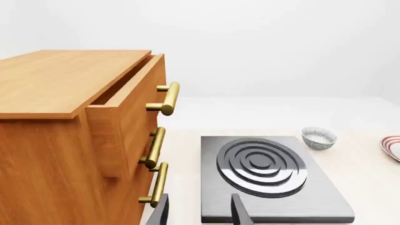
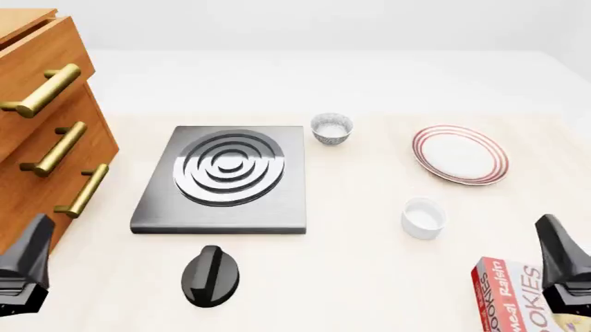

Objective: Pick the akita bowl next to the cookies box and place it on the plate.

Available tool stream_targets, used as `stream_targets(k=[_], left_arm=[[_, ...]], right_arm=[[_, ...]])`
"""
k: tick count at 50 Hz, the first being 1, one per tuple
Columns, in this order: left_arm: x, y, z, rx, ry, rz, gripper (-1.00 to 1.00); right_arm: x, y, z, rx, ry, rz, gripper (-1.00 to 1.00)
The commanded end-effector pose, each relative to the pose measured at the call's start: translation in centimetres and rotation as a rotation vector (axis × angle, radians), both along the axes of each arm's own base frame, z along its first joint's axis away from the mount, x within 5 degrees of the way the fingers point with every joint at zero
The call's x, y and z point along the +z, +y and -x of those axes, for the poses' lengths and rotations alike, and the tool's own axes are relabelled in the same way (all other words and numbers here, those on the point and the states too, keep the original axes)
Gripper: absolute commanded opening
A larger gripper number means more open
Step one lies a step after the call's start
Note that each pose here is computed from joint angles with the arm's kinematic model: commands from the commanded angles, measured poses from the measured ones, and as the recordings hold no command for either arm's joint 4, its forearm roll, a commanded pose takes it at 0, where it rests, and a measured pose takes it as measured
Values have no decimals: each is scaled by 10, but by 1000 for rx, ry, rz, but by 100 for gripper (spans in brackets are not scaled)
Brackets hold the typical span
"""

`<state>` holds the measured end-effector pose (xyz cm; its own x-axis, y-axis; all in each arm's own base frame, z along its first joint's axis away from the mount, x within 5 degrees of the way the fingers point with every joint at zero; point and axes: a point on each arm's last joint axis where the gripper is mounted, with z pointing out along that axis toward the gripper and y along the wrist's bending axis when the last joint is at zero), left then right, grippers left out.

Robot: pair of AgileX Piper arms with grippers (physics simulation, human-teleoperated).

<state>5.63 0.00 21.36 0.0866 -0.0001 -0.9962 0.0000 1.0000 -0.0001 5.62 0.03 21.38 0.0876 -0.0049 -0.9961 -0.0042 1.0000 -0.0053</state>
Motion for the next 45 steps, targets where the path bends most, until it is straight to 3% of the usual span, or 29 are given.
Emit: stream_targets(k=[1,9,18,24,37,45], left_arm=[[1,0,0,0,1,0,100],[1,0,0,0,1,0,100],[1,0,0,0,1,0,100],[1,0,0,0,1,0,100],[1,0,0,0,1,0,100],[1,0,0,0,1,0,100]], right_arm=[[1,2,0,38,3,38,100],[2,2,-2,37,11,6,100],[6,1,-6,12,31,10,100],[12,-1,-15,-16,115,20,100],[46,-4,-1,-76,177,35,100],[53,-8,-11,-119,266,10,100]])
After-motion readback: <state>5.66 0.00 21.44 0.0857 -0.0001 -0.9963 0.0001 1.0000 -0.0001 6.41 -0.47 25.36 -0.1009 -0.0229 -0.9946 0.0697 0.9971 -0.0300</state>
